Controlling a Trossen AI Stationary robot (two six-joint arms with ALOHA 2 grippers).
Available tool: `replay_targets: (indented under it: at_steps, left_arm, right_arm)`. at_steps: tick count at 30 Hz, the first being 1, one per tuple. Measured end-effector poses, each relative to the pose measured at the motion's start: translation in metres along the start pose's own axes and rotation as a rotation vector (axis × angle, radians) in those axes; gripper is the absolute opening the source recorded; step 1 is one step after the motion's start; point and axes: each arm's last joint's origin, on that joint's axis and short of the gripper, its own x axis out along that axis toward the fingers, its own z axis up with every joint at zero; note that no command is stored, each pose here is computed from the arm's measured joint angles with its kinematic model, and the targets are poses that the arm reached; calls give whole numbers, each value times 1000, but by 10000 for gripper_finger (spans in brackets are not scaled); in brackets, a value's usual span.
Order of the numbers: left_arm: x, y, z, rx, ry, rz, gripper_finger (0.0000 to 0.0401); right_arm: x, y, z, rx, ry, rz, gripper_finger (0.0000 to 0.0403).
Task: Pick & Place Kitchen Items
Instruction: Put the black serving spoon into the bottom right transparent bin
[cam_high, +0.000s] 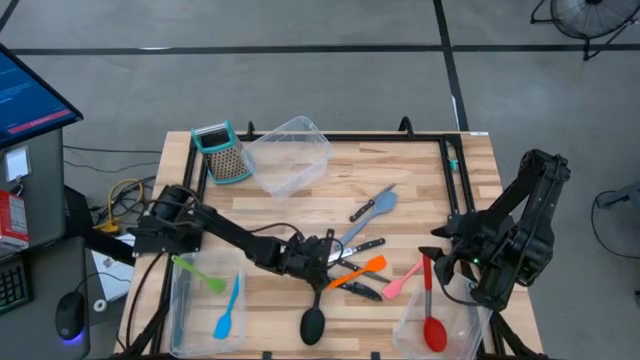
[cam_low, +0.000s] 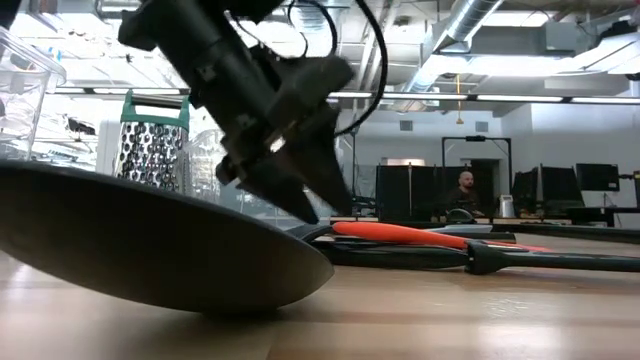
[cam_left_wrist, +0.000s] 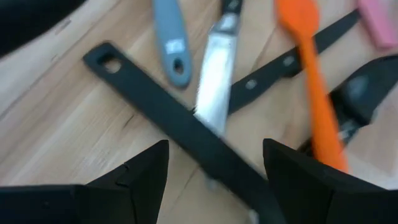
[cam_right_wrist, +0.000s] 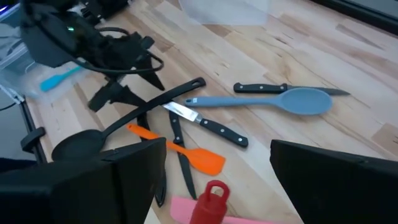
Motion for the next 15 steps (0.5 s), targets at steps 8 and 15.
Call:
replay_targets:
  at_steps: [8,15]
  left_arm:
    - [3,1,-3,4,19,13,240]
    - [10,3,-9,-13,79,5,200]
  right_arm:
    - [0,2,0,-35,-1,19,282]
    - [0,4,0,-25,0,27,282]
